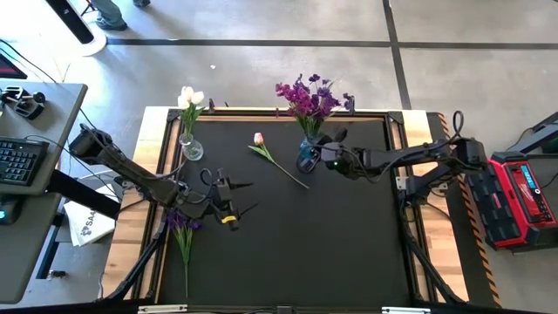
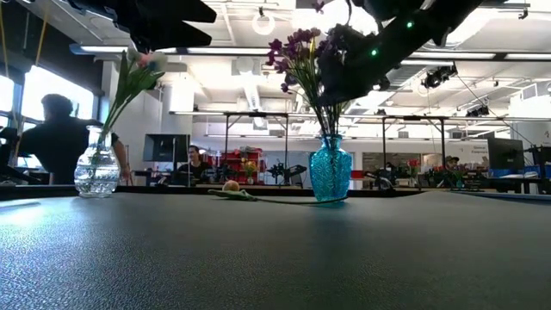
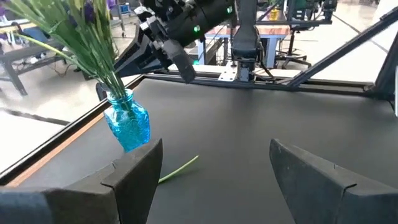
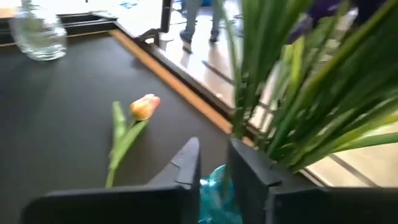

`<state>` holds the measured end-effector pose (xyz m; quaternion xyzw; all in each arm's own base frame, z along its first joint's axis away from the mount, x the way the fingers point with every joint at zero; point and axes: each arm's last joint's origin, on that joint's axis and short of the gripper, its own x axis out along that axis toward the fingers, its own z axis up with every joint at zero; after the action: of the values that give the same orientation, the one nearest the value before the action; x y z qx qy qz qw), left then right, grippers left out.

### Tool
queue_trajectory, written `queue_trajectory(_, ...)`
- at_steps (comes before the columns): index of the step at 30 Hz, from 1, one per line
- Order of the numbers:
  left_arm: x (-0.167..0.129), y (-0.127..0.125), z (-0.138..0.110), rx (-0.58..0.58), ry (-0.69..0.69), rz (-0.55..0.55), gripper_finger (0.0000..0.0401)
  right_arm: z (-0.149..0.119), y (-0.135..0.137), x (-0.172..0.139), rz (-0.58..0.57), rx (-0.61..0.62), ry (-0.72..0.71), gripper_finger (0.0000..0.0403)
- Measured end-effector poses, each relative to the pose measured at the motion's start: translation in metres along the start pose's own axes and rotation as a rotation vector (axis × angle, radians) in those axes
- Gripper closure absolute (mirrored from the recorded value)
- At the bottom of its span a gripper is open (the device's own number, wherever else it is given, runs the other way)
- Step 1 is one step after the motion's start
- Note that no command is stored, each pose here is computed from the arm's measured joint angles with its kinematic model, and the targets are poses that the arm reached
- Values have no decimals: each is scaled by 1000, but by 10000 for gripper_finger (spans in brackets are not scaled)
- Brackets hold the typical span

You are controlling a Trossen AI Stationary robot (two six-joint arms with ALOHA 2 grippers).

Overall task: Sort flowers into vase by color
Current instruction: Put the pink flower into the transparent vase

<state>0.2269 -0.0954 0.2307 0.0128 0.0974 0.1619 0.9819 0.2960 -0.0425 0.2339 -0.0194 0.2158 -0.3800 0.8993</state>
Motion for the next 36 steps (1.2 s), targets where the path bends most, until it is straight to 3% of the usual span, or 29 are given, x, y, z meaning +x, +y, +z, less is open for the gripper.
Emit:
queue_trajectory(5, -7, -5, 1, 28, -10, -19, 117, 9, -2, -26, 104, 0, -15, 273)
queue_trajectory(9, -14, -5, 5, 20, -27, -6, 117, 15, 2, -53, 208, -13, -38, 245)
queue_trajectory(14, -24, 1, 9, -37, -18, -9, 117, 5, 28, -70, 464, -86, 8, 242)
queue_trajectory(20, -36, 15, 13, -129, 71, -150, 117, -27, 71, -68, 692, -239, 122, 252)
queue_trajectory(23, -36, 26, 1, -201, 189, -77, 117, -48, 92, -53, 693, -260, 161, 257)
queue_trajectory(27, -31, 40, -14, -292, 316, 44, 117, -66, 103, -22, 563, -157, 178, 263)
queue_trajectory(33, -17, 41, -24, -281, 376, 98, 117, -90, 92, 12, 359, -32, 315, 266)
queue_trajectory(36, -10, 40, -25, -261, 361, 104, 117, -93, 84, 20, 319, -11, 354, 266)
